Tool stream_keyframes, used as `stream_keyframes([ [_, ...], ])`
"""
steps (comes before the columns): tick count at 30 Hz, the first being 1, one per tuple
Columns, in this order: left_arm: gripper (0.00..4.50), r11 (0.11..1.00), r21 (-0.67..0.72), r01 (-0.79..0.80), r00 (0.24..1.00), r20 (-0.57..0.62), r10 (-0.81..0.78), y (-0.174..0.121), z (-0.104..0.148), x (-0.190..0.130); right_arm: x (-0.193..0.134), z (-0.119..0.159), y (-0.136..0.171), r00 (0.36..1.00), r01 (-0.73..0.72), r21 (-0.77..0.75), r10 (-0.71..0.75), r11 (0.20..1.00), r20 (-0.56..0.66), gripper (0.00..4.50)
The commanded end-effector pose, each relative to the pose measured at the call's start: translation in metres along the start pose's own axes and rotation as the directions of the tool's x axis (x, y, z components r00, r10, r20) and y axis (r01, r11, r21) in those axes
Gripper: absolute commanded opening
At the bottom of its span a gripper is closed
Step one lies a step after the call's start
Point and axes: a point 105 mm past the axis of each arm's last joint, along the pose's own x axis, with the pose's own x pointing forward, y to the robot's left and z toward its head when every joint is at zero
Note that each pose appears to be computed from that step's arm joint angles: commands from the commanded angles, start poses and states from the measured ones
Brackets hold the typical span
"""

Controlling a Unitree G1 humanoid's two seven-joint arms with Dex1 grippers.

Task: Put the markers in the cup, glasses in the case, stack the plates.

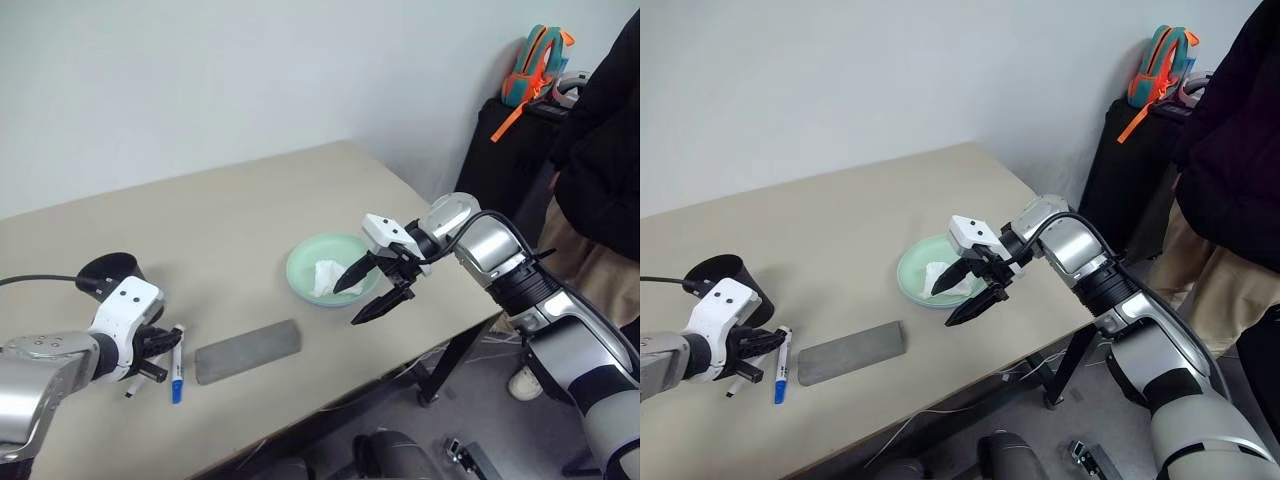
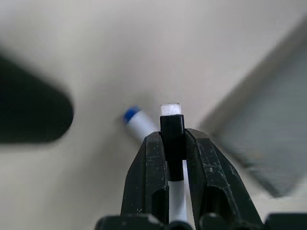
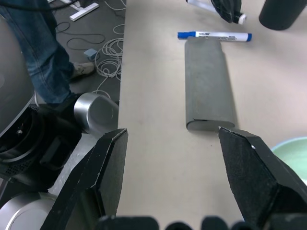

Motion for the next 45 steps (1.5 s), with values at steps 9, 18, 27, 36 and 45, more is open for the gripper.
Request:
stream_keyframes([
  [9,0.12,0.943,-0.07,-0.325,0.683,0.673,0.285,0.06,0.11,-0.052,-0.008,0.017,-0.003,0.999,0.026,-0.057,-0.024,0.998,0.029,3.25],
  [18,0.12,0.796,-0.277,-0.538,0.445,0.709,0.547,0.098,0.105,-0.053,-0.008,0.019,-0.004,0.999,0.027,-0.058,-0.025,0.998,0.04,3.25],
  [27,0.12,0.79,-0.299,-0.535,0.405,0.73,0.55,0.099,0.102,-0.045,-0.008,0.021,-0.002,0.999,0.023,-0.058,-0.021,0.998,0.047,3.25],
  [36,0.12,0.795,-0.304,-0.525,0.407,0.731,0.549,0.101,0.093,-0.03,-0.012,0.028,-0.007,0.997,0.043,-0.059,-0.038,0.997,0.071,3.25],
  [45,0.12,0.797,-0.306,-0.52,0.422,0.72,0.551,0.102,0.08,-0.021,-0.025,0.049,-0.03,0.975,0.159,-0.049,-0.149,0.986,0.163,3.25],
])
